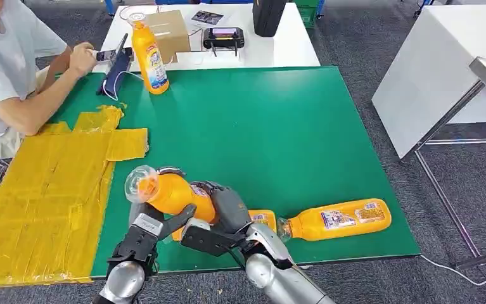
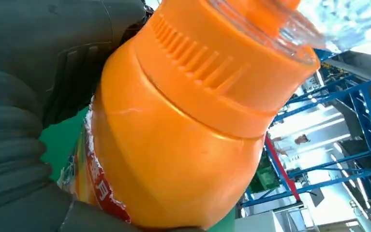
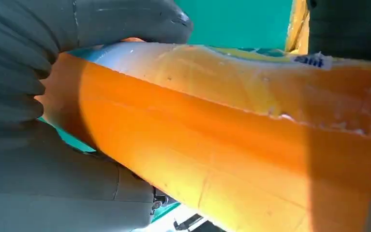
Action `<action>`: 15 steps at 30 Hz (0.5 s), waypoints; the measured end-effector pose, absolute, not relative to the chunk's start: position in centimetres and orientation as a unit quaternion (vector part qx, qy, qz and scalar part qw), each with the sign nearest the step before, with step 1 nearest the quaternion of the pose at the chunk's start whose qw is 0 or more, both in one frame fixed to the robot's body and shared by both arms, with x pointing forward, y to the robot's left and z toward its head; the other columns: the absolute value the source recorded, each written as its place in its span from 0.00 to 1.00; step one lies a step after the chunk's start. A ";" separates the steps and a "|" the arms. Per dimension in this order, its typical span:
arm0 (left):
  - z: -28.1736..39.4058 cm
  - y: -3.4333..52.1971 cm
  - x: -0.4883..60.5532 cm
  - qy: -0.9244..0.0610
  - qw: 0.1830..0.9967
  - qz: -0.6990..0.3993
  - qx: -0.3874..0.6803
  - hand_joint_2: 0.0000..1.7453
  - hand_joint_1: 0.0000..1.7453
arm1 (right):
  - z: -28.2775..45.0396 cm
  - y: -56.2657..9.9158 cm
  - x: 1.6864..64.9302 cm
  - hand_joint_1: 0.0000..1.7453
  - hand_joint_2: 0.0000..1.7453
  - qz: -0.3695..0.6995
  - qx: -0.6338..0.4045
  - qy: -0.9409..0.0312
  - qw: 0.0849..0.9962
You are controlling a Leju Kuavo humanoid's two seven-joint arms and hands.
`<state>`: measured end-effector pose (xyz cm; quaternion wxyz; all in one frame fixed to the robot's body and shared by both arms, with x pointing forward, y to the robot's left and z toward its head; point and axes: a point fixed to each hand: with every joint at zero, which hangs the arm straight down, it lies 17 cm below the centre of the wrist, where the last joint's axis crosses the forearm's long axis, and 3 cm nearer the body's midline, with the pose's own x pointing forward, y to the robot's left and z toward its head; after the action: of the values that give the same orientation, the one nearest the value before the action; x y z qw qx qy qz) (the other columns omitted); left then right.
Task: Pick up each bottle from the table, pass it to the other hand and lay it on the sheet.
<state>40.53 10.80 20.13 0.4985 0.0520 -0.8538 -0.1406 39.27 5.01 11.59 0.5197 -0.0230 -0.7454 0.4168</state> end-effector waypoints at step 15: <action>22.1 12.8 41.2 -0.862 0.495 -0.107 0.016 1.00 1.00 | 22.4 0.7 38.2 0.00 1.00 0.272 -0.088 -0.861 0.421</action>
<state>41.24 12.82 22.14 0.4948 0.0159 -0.8623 -0.1070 38.24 0.66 22.41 0.4213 -0.0877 -0.8606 0.2721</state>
